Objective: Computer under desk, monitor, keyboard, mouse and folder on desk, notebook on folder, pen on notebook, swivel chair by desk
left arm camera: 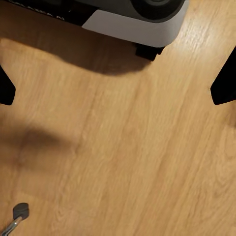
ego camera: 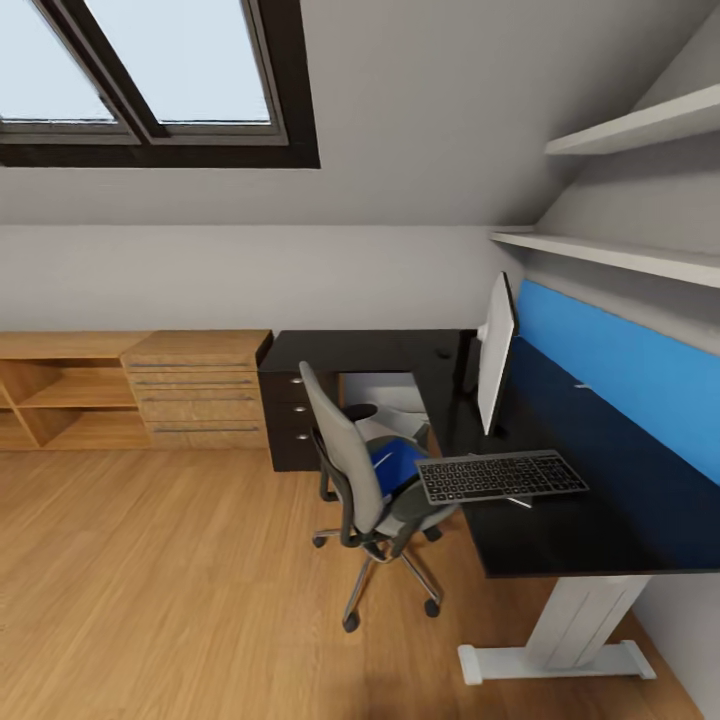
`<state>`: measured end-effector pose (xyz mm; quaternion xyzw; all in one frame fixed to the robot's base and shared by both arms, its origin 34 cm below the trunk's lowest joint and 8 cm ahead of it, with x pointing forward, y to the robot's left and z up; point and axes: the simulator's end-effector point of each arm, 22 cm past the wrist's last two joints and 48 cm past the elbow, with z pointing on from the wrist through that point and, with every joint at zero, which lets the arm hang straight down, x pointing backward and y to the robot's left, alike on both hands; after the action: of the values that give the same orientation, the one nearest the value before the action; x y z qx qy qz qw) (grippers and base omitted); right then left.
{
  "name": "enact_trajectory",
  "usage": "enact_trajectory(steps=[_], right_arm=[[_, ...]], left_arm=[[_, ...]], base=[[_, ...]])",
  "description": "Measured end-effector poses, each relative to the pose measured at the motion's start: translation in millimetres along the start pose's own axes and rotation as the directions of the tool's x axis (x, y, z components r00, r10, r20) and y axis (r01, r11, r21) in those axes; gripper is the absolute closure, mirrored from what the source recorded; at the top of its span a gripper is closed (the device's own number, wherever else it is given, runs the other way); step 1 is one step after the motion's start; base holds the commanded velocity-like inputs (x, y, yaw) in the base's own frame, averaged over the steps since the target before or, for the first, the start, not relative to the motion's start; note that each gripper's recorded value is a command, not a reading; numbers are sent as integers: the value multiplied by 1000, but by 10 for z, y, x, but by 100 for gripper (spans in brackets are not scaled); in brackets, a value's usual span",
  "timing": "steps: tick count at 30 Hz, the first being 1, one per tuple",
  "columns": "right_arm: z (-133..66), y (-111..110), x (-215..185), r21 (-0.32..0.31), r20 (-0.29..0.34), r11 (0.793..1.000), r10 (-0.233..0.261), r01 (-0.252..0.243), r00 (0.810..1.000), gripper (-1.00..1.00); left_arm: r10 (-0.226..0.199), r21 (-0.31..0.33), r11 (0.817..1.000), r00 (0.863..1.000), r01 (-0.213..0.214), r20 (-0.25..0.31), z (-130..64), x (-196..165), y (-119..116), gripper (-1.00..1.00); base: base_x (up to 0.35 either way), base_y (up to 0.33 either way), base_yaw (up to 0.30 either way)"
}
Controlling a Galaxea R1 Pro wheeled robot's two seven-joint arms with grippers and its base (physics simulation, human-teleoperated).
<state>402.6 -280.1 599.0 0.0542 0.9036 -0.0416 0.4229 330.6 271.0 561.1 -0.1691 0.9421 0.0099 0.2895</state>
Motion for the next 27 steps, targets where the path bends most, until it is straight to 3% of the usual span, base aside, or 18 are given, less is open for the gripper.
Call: enact_trajectory(steps=[5, 20, 27], right_arm=[[-2, 9, 3, -1, -1, 1000, 1, -1, 1000, -100], [-5, 41, 8, -8, -2, 1000, 0, 0, 1000, -100], [25, 46, 34, -7, -1, 1000, 2, -2, 1000, -100]], left_arm=[[4, 4, 1000, 1000, -4, 6, 1, -17, -13, -100], [1, 8, 1000, 1000, -1, 20, 10, -75, -40, -100], [-1, 14, 1000, 999, 0, 39, 59, -141, -73, -100]], base=[[14, 156, 0], [1, 5, 1], [0, 0, 148]])
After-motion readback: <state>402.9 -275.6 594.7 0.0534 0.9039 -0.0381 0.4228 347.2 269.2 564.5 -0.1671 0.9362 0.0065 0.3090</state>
